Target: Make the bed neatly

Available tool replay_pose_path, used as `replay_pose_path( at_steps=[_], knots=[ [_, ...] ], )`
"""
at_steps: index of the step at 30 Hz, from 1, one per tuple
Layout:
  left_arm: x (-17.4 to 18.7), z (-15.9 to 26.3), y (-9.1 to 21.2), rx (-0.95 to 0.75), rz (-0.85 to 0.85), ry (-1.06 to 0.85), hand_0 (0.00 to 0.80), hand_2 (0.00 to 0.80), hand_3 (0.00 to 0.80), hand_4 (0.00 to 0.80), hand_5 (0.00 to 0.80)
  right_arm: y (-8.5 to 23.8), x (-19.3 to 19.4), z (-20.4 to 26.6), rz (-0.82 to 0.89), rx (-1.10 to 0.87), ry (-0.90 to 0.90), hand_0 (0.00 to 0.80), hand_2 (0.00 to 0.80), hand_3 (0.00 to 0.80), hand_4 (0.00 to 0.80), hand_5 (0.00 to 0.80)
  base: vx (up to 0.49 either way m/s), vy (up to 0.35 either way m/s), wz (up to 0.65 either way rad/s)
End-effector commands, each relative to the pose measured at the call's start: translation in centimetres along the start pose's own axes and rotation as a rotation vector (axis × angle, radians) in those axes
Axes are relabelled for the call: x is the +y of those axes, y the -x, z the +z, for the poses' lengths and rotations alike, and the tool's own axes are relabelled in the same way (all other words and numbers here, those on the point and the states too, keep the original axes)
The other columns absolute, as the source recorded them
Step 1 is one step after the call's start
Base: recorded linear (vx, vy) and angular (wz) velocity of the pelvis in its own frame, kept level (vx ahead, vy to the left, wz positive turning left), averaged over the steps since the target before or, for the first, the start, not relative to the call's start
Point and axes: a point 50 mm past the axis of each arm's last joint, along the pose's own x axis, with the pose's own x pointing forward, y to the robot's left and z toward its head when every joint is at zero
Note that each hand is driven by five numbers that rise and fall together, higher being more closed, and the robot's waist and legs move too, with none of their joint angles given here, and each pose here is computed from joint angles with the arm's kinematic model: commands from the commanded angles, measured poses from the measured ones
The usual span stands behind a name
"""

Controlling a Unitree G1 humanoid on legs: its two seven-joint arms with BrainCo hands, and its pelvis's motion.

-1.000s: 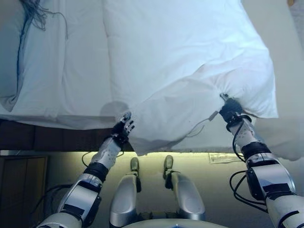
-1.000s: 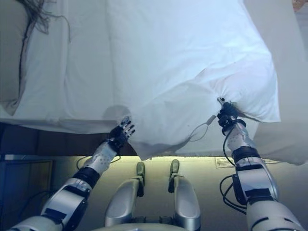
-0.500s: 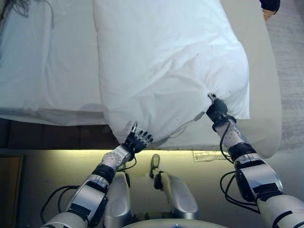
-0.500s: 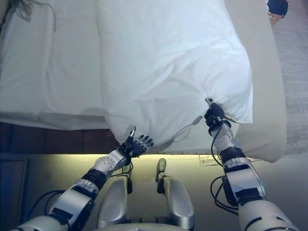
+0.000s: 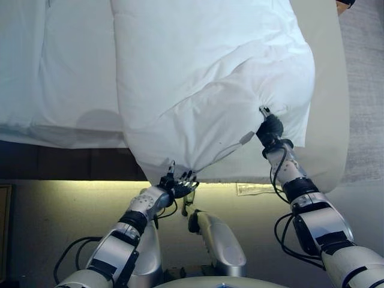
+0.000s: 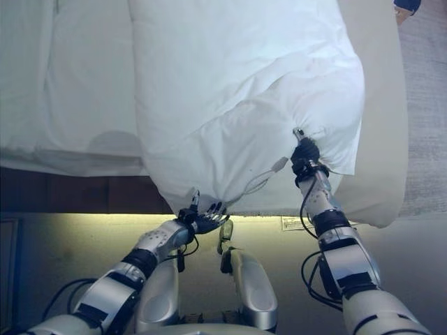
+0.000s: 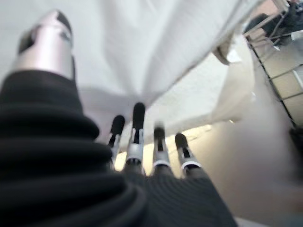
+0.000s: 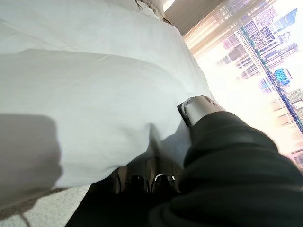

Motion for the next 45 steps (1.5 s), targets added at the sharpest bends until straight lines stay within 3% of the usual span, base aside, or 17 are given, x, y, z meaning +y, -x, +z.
replay_pose_path(
  at_steps=[1, 8, 16, 32, 45],
  knots=[
    [-0.4, -6.2, -1.4, 0.22, 0.001, 0.003, 0.0, 0.0, 0.0, 0.0, 0.0, -0.7, 5.6, 4.1, 0.243, -0.171, -0.004, 0.8, 0.8, 0.8, 0.8, 0.8, -0.057, -0.012, 0.0],
    [0.0, -8.8, -1.6, 0.32, 0.016, -0.064, 0.0, 0.0, 0.0, 0.0, 0.0, -0.7, 6.3, 4.1, 0.257, -0.163, 0.013, 0.8, 0.8, 0.8, 0.8, 0.8, -0.053, 0.019, -0.04],
    [-1.9, -11.3, -1.8, 0.374, -0.083, -0.097, 0.0, 0.0, 0.0, 0.0, 0.0, -0.9, 6.5, 4.0, 0.265, -0.14, 0.019, 0.8, 0.8, 0.8, 0.8, 0.8, -0.022, 0.042, -0.08],
    [-10.6, -14.5, -0.6, 0.318, -0.684, -0.049, 0.0, 0.0, 0.0, 0.0, 0.0, -0.8, 4.3, 2.1, 0.205, -0.053, 0.063, 0.8, 0.8, 0.8, 0.8, 0.8, 0.012, 0.08, -0.06],
    [-13.2, -14.5, 0.3, 0.214, -0.887, 0.028, 0.0, 0.0, 0.0, 0.0, 0.0, -0.6, 3.9, 1.1, 0.218, -0.031, 0.021, 0.8, 0.8, 0.8, 0.8, 0.8, 0.031, 0.011, 0.0]
  ],
)
